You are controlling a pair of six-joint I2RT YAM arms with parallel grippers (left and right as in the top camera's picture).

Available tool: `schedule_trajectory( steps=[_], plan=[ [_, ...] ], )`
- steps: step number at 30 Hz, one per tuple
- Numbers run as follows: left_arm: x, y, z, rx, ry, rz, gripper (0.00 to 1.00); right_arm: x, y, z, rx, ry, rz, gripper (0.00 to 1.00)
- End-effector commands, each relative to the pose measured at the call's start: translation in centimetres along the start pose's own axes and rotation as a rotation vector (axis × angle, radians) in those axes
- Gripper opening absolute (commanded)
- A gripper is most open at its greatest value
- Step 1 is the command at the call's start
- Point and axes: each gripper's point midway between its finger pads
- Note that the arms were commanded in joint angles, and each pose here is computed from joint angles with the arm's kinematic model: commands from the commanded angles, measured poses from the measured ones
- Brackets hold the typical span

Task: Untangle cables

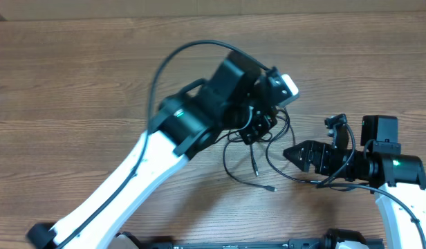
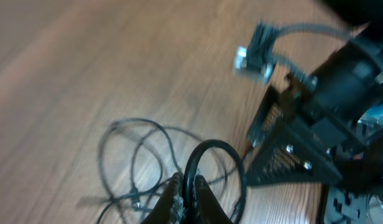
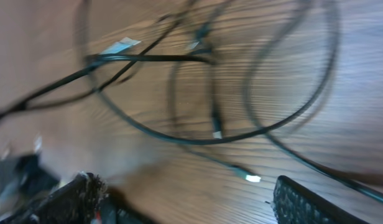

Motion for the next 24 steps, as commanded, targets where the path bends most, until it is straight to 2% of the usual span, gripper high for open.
schedule_trajectory(
  steps=[1,9,16,20,24],
  plan=[
    [0.6,2.7,1.2,-0.061,0.074,0.087,0.04,3.5,0.3,0.0,-0.021,0.106,0.183,0.88],
    [1.7,5.4,1.9,-0.131,0.222,0.183,0.04,7.2,2.0,0.6,-0.107,0.202,0.350,0.89],
    [3.8,10.2,3.1,-0.258,0.246,0.368,0.04,6.8,2.2,0.7,-0.124,0.214,0.300,0.90],
    [5.6,14.5,3.0,-0.327,0.262,0.538,0.04,5.7,1.8,0.4,-0.108,0.189,0.240,0.91],
    [8.9,19.0,0.3,-0.342,0.376,0.826,0.04,5.4,1.7,0.3,-0.101,0.181,0.221,0.93]
  ],
)
Point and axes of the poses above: each gripper's point midway between its finger pads, its own y axis back along the fingers, its own x axis along the line the jaws close on, z = x × y, and after that the axes turned 6 degrees about y, right-handed
